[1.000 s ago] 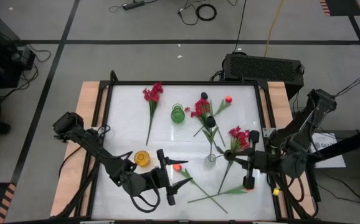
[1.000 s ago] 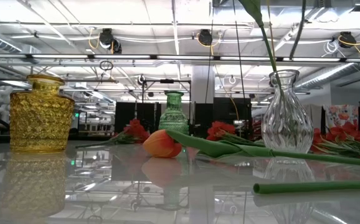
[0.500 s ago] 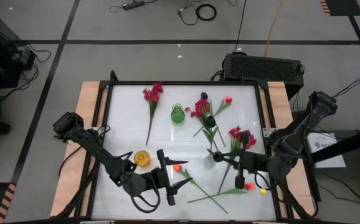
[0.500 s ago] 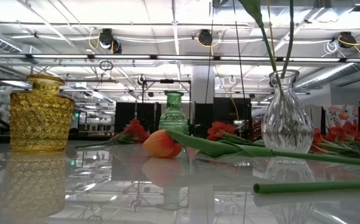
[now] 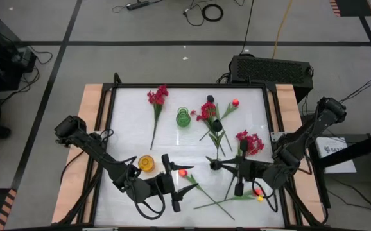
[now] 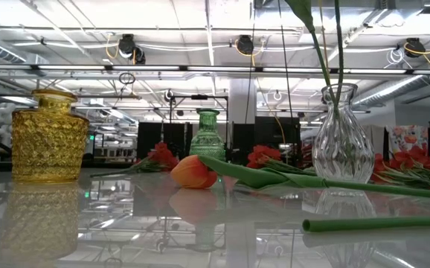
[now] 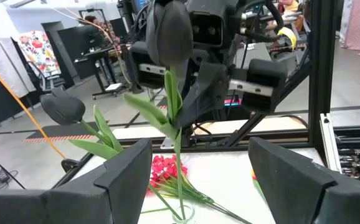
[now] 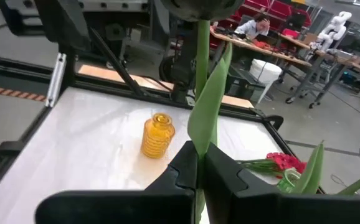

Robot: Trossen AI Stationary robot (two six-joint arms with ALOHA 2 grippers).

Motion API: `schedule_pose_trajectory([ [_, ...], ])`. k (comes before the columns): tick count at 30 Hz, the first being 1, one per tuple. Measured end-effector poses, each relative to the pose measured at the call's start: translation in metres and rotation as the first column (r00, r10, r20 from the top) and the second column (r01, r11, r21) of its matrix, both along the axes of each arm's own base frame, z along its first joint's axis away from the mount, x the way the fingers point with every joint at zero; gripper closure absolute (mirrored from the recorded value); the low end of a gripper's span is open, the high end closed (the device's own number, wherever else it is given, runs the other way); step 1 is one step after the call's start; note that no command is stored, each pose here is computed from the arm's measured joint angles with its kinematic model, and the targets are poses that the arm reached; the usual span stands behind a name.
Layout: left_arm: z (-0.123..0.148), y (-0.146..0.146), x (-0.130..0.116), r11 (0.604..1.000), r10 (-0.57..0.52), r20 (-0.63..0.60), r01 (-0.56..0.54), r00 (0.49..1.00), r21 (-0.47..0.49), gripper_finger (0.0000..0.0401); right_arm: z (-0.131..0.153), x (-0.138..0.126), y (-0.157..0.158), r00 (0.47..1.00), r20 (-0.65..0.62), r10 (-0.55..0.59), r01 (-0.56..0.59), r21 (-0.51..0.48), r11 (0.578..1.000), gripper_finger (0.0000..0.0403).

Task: Sort flowers into vase by color
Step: Put bottom black flower into the transparent vase, then put the black flower into the transparent vase

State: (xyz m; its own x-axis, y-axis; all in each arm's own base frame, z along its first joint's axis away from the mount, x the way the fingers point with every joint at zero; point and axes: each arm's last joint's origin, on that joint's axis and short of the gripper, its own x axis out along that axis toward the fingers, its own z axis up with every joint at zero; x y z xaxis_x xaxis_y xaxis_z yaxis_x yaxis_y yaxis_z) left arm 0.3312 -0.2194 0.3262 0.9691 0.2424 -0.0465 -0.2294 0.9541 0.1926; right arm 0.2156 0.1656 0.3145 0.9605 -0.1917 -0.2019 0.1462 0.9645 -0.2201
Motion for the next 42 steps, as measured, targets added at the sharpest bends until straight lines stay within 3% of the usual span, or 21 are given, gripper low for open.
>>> schedule_pose_trajectory([
  [15, -0.002, 0.0, 0.0, 1.0, 0.0, -0.019, 0.0, 1.0, 0.014, 0.0127, -0.02, 0.008, -0.005, 0.993, -0.1, -0.059, 0.059, -0.006, 0.998, 0.0386],
  [29, -0.002, 0.0, 0.0, 1.0, -0.001, -0.021, 0.001, 1.0, 0.015, 0.0127, -0.016, 0.003, -0.007, 0.993, -0.107, -0.039, 0.042, 0.033, 0.999, 0.0261],
  [36, -0.003, -0.002, -0.001, 0.999, -0.036, -0.031, 0.037, 0.999, 0.018, 0.0127, -0.001, -0.015, -0.009, 0.997, -0.076, 0.016, -0.008, 0.102, 0.995, 0.0207],
  [42, -0.004, -0.005, -0.003, 0.999, -0.045, -0.039, 0.046, 0.998, 0.024, 0.0127, 0.007, -0.037, -0.013, 0.995, -0.086, 0.045, -0.03, 0.165, 0.986, 0.0187],
])
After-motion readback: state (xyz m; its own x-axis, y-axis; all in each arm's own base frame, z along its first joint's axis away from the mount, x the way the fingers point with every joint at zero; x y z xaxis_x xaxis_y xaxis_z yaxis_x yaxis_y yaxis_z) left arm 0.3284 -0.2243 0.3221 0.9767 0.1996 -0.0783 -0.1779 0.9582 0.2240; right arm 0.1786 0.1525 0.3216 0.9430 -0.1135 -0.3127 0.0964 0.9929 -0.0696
